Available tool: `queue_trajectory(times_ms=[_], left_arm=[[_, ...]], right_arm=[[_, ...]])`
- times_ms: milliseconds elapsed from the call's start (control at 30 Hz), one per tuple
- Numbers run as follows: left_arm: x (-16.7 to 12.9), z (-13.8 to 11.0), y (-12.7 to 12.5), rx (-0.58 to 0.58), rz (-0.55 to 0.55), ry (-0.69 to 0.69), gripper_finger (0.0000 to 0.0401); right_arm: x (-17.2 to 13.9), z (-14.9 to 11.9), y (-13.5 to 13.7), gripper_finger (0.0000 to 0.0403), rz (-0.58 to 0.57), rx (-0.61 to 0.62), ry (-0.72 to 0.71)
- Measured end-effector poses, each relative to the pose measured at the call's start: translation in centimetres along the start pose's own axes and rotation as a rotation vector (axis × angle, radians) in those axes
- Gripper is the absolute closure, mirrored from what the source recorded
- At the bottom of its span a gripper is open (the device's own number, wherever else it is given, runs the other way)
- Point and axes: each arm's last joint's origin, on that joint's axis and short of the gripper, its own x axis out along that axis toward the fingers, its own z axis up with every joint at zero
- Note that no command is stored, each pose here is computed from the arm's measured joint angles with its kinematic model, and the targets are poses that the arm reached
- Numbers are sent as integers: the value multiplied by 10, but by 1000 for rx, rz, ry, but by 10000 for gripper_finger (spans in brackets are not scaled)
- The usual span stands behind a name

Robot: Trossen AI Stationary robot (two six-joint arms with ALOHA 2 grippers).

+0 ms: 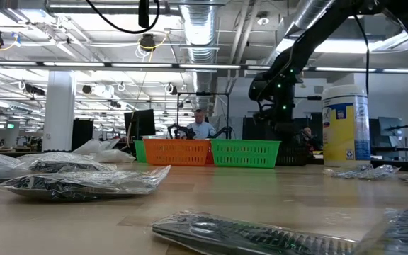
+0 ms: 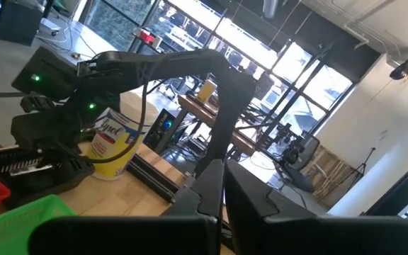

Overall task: Pick & Place Travel size toiletries
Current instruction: Put the black deodorant into the green bin

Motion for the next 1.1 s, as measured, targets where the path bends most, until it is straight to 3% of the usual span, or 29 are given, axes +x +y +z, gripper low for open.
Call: queue_trajectory(times_ms=[433,767,933,1100], left_arm=[[0,0,1,0,12,-8,394],[0,1,1,1,23,-14,394],[0,1,2,2,40,-25,394],[2,4,6,7,57,-36,394]], right_arm=[[0,1,-6,289,-123,-2,44],[-4,4,8,289,-93,28,88],[-18,5,16,289,-119,12,107],[-47,4,14,289,-187,12,40]])
